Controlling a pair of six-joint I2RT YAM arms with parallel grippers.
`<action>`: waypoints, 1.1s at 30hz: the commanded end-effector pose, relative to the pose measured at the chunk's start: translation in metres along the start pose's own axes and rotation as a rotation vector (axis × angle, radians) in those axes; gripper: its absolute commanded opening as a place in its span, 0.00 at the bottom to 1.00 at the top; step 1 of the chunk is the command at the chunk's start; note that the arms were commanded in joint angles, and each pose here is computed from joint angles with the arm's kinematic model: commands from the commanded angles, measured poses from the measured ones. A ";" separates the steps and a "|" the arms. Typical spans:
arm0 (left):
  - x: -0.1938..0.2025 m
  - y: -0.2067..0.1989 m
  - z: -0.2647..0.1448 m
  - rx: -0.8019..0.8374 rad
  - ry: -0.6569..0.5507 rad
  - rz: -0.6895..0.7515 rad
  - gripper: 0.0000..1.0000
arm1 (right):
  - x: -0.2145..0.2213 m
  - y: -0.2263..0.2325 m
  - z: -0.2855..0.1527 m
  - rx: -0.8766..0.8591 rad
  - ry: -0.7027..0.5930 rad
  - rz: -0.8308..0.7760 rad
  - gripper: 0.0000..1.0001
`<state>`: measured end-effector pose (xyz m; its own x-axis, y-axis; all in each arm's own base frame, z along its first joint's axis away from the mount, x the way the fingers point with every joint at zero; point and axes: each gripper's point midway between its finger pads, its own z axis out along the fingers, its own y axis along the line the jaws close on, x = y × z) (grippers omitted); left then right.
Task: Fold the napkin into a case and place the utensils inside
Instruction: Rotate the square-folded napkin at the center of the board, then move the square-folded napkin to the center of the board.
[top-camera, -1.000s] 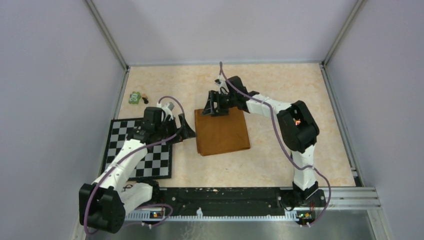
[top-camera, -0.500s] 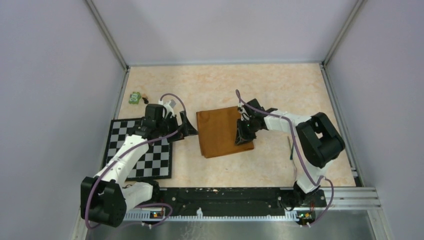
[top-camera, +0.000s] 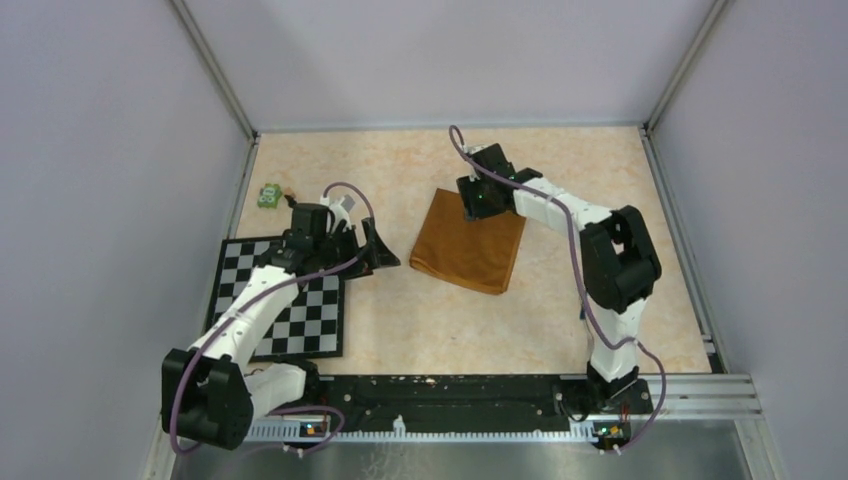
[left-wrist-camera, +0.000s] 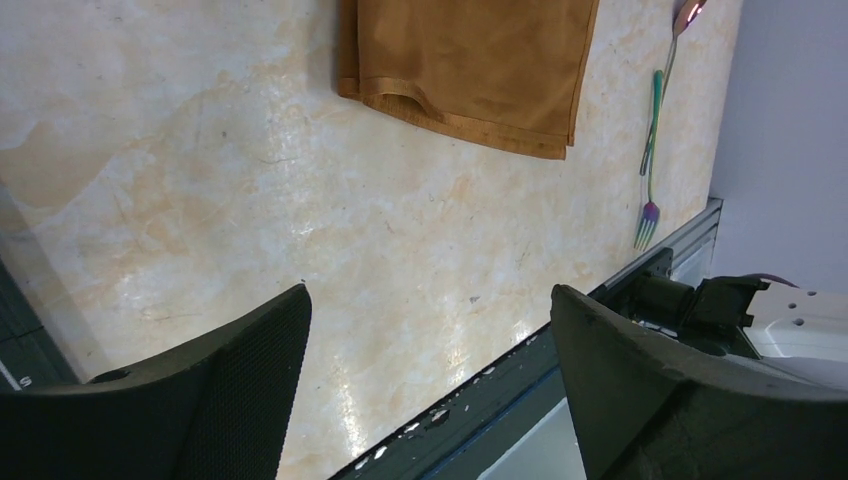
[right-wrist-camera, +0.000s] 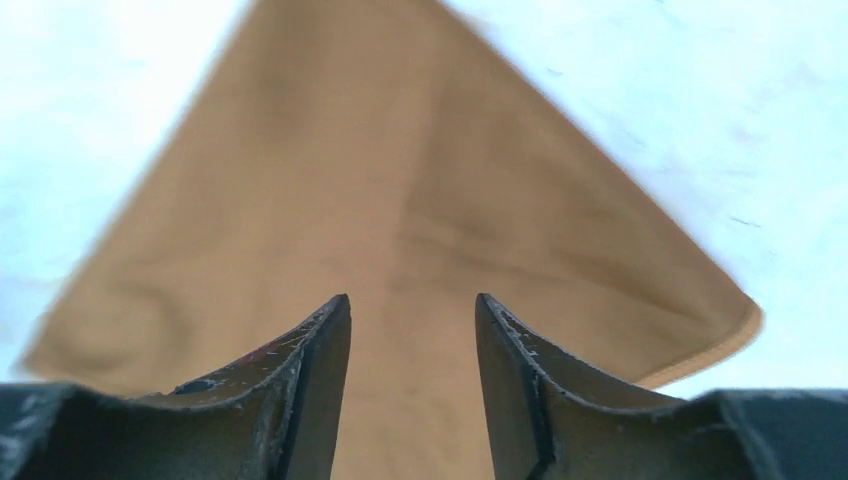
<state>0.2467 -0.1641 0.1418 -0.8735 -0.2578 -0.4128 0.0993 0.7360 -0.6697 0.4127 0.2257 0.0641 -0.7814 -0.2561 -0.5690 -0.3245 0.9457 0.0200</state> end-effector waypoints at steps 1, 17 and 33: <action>-0.012 -0.019 0.016 0.070 0.007 0.022 0.91 | -0.028 0.045 -0.064 -0.282 -0.098 0.088 0.55; -0.061 0.015 0.121 -0.018 0.070 0.054 0.91 | 0.101 -0.031 -0.048 -0.280 0.047 0.429 0.60; 0.020 0.008 0.112 -0.120 0.113 0.075 0.87 | 0.061 -0.005 -0.037 -0.371 0.041 0.328 0.58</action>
<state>0.3034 -0.2567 0.0477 -0.9286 -0.0741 -0.3636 0.1748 0.7771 -0.6047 0.3477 0.2014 0.0403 -0.9059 0.0467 -0.4209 -0.2056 0.8204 0.5335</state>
